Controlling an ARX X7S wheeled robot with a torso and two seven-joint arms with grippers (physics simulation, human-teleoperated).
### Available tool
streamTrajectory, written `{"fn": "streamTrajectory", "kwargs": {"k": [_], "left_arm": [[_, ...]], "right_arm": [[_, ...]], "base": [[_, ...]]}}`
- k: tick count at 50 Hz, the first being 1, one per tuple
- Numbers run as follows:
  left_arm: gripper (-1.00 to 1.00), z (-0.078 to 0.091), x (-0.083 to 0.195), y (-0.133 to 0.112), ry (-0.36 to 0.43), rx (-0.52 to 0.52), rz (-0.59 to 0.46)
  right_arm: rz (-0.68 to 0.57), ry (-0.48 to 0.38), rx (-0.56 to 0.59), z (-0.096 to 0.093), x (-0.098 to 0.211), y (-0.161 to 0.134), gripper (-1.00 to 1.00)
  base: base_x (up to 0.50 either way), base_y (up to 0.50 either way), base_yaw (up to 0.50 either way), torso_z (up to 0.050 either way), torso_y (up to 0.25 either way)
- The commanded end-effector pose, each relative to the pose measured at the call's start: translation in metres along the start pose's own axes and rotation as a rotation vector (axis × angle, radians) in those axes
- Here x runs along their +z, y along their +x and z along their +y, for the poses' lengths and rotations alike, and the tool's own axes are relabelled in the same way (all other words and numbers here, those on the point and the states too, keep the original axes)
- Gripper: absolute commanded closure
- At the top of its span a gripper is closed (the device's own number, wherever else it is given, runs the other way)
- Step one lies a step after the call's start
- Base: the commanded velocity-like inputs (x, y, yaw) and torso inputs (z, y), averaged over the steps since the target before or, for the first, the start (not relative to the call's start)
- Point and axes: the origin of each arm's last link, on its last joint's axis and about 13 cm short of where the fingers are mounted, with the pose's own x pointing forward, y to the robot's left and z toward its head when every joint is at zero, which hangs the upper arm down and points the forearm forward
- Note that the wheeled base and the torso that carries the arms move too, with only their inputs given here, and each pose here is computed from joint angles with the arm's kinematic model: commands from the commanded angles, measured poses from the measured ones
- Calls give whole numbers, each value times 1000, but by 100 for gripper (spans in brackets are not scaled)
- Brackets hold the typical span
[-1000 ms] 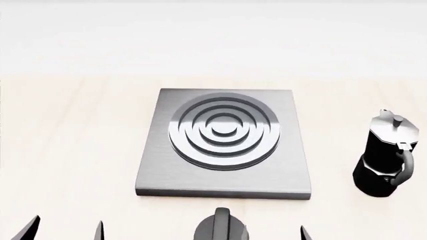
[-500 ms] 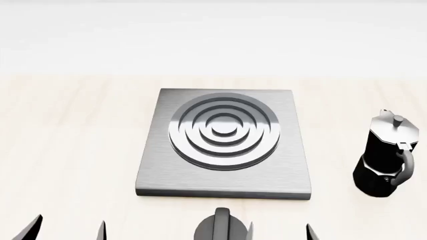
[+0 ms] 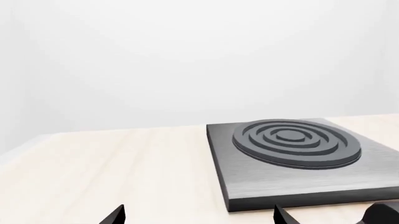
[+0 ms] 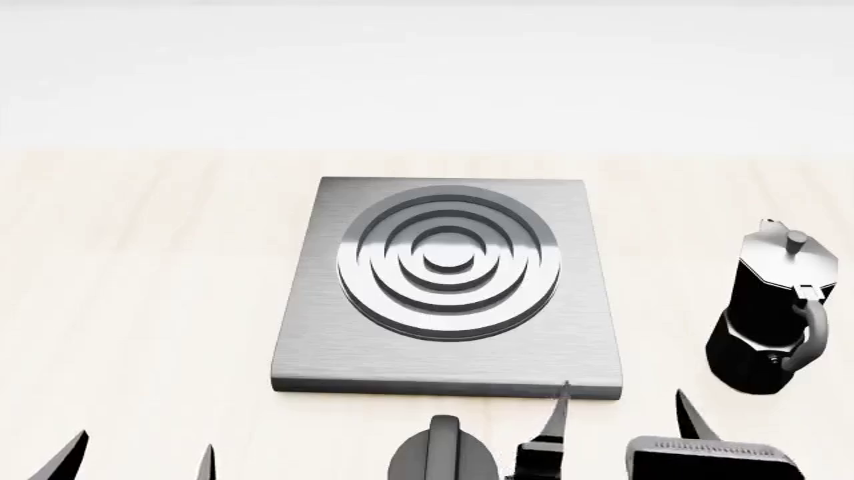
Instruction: Put the moka pot on the stove.
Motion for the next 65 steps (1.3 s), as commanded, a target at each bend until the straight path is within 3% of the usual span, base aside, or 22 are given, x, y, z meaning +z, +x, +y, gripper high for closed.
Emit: {"fn": "streamTrajectory", "kwargs": {"k": [1,11,21,33,46,65], "left_arm": [[-100,1,0,1,-4,7,2],[-100,1,0,1,-5,8,3],[-100,1,-1,4,-5,10,3],[-100,2,0,4,-3,10,4],[-100,3,0,4,-2,12,5],[-100,4,2,4,-1,17,0]], "right_arm": [[41,-47,-66,-19,27,16,-100],[65,-68,-140,-34,50,26,-100],[15,-96,-187,-48,92,28,-100],[-16,-117,-212,-53,106,23,-100],[8,-51,-233,-68,110,31,-100],[79,67,-169,-88,99,34,-100]], "base": [[0,0,0,0,0],[0,0,0,0,0],[0,0,0,0,0],[0,0,0,0,0],[0,0,0,0,0],[0,0,0,0,0]]}}
